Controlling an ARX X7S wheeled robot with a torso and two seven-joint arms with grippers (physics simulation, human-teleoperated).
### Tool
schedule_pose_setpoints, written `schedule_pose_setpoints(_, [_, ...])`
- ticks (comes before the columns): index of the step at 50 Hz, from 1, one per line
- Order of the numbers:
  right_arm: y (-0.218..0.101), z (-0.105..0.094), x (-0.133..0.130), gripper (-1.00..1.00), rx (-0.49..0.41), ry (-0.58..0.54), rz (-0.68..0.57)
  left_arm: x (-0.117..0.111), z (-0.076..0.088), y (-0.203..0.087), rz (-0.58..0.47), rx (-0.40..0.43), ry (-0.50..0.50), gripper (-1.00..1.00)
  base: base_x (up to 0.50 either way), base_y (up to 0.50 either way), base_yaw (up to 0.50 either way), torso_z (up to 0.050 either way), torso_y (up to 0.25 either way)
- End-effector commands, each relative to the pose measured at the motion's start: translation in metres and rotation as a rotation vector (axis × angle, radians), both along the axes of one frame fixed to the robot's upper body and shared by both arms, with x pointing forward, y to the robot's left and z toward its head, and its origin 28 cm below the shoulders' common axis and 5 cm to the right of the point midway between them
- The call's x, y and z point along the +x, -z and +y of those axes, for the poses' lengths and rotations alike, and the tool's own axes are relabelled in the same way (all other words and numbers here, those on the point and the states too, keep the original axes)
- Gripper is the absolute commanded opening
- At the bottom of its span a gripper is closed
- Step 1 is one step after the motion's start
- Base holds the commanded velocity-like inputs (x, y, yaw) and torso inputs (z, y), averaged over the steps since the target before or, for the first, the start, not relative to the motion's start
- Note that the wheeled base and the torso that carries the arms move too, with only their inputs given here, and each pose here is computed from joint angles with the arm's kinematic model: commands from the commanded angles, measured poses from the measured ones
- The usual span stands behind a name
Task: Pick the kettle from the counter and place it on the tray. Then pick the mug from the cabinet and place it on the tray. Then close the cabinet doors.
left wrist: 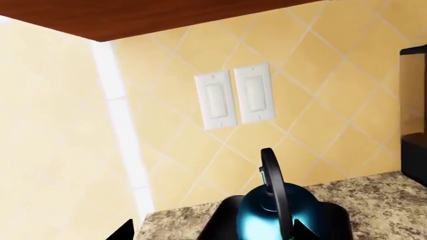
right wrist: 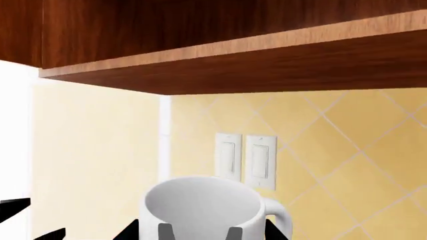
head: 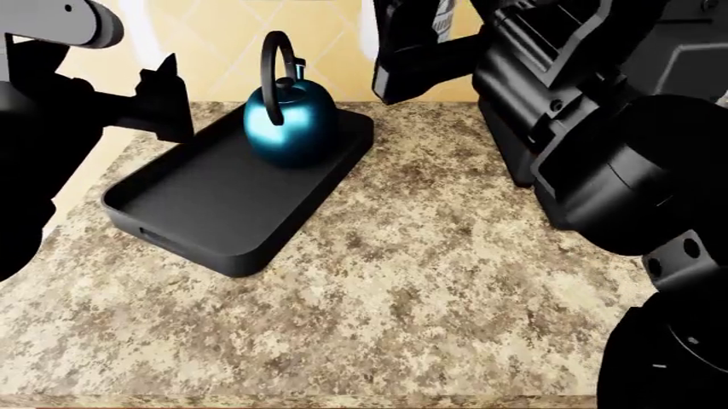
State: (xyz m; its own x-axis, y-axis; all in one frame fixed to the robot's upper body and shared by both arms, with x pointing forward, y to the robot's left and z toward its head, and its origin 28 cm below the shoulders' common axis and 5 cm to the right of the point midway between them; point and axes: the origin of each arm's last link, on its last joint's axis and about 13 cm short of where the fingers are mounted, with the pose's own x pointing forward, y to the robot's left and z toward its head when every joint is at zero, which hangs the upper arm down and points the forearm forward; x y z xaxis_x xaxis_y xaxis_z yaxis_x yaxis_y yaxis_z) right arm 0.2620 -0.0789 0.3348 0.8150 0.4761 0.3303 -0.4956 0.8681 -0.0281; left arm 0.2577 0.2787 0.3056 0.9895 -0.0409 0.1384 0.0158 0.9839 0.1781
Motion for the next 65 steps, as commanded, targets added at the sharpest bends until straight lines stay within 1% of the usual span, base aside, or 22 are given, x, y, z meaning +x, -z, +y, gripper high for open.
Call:
schedule_pose_setpoints(1, [0.018, -0.007, 0.011, -1.0, -0.007, 0.019, 0.017, 0.003, -0.001, 0.008, 0.007, -0.01, 0.069, 1.0, 0.0, 0.0, 0.0, 0.0, 0.0])
schedule_pose_setpoints(7, [0.027, -0.008, 0.016, -1.0, 0.001, 0.03, 0.034, 0.008, -0.003, 0.008, -0.03, -0.055, 0.073, 1.0, 0.0, 0.0, 0.0, 0.0, 0.0])
schedule_pose_setpoints(9, [0.031, -0.01, 0.018, -1.0, -0.01, 0.056, 0.035, 0.009, -0.004, 0.006, -0.043, -0.063, 0.069, 1.0, 0.0, 0.0, 0.0, 0.0, 0.0])
schedule_pose_setpoints(14, [0.043, -0.015, 0.026, -1.0, -0.038, 0.138, 0.044, 0.008, -0.005, 0.005, -0.061, -0.061, 0.065, 1.0, 0.0, 0.0, 0.0, 0.0, 0.0])
schedule_pose_setpoints(24, [0.057, -0.02, 0.036, -1.0, -0.059, 0.182, 0.072, 0.008, -0.005, 0.002, -0.077, -0.059, 0.059, 1.0, 0.0, 0.0, 0.0, 0.0, 0.0])
schedule_pose_setpoints(35, [0.067, -0.021, 0.042, -1.0, -0.077, 0.206, 0.086, 0.01, -0.007, 0.007, -0.076, -0.051, 0.054, 1.0, 0.0, 0.0, 0.0, 0.0, 0.0])
schedule_pose_setpoints(41, [0.068, -0.019, 0.041, -1.0, -0.075, 0.211, 0.069, 0.012, -0.007, 0.013, -0.047, -0.025, 0.049, 1.0, 0.0, 0.0, 0.0, 0.0, 0.0])
schedule_pose_setpoints(46, [0.07, -0.018, 0.041, -1.0, -0.08, 0.209, 0.06, 0.013, -0.007, 0.016, -0.038, -0.022, 0.05, 1.0, 0.0, 0.0, 0.0, 0.0, 0.0])
schedule_pose_setpoints(61, [0.071, -0.017, 0.041, -1.0, -0.079, 0.195, 0.048, 0.013, -0.006, 0.015, -0.041, -0.02, 0.048, 1.0, 0.24, 0.0, 0.0, 0.0, 0.0])
schedule_pose_setpoints(65, [0.071, -0.017, 0.041, -1.0, -0.083, 0.192, 0.045, 0.013, -0.006, 0.015, -0.042, -0.02, 0.047, 1.0, 0.1, 0.23, 0.0, 0.0, 0.004])
